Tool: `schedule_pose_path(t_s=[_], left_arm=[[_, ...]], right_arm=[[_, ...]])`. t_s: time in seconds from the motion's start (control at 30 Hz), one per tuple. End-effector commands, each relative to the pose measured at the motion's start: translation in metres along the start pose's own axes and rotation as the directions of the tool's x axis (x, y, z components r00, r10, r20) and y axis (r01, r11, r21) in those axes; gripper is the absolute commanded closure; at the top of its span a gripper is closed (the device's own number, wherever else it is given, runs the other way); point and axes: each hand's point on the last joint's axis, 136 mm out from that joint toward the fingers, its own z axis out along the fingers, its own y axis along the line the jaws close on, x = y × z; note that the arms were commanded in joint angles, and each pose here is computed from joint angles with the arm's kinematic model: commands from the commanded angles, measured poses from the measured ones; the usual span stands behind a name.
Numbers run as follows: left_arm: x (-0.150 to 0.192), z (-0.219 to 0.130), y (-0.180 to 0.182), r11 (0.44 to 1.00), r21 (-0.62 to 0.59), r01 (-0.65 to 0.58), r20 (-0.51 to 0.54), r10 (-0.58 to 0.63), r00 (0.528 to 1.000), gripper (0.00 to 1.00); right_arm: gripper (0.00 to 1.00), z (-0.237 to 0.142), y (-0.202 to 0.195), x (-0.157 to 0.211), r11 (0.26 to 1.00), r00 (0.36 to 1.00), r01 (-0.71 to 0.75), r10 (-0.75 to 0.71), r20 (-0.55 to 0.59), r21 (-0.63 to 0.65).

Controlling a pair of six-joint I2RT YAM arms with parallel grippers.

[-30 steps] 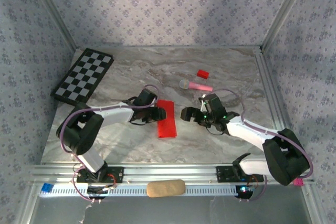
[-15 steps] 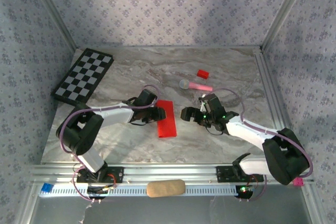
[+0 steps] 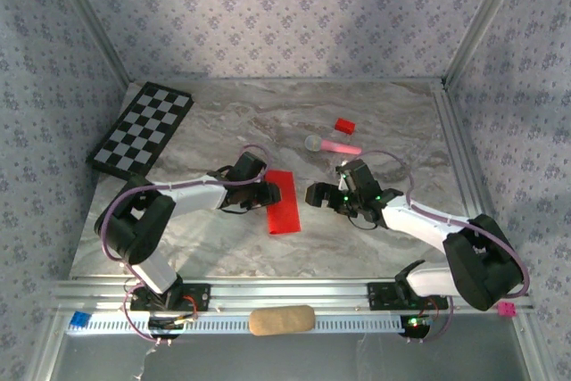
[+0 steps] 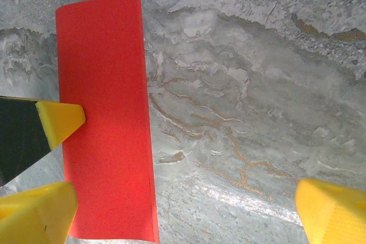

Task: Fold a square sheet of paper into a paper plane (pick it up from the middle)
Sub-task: First fold the square sheet of paper in half at the center of the table.

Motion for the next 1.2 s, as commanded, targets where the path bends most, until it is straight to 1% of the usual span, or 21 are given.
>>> schedule_pose_path(t_s=[0.0, 0.23, 0.57, 0.83, 1.17], left_arm=[[0.009, 0.008, 0.032, 0.99, -0.133, 0.042, -0.034, -0.047, 0.998, 0.49], [0.012, 0.012, 0.04, 0.982, -0.19, 0.023, -0.072, -0.038, 0.997, 0.48], [0.024, 0.024, 0.052, 0.968, -0.245, -0.045, -0.168, 0.003, 0.986, 0.48], [0.024, 0.025, 0.058, 0.958, -0.281, -0.061, -0.17, 0.013, 0.985, 0.48], [0.027, 0.032, 0.061, 0.957, -0.285, -0.055, -0.178, 0.004, 0.984, 0.47]], right_arm=[[0.0, -0.001, 0.003, -0.004, 1.0, 1.0, -0.005, 0.005, 0.003, 0.02], [0.0, -0.002, 0.002, -0.005, 0.999, 1.0, -0.001, 0.001, 0.005, 0.035], [0.0, -0.002, -0.005, -0.005, 0.998, 1.0, 0.006, -0.006, 0.007, 0.07], [0.01, -0.002, -0.005, -0.005, 0.998, 1.0, 0.007, -0.008, 0.007, 0.07], [0.0, -0.001, -0.002, -0.006, 0.999, 1.0, 0.01, -0.011, 0.011, 0.053]])
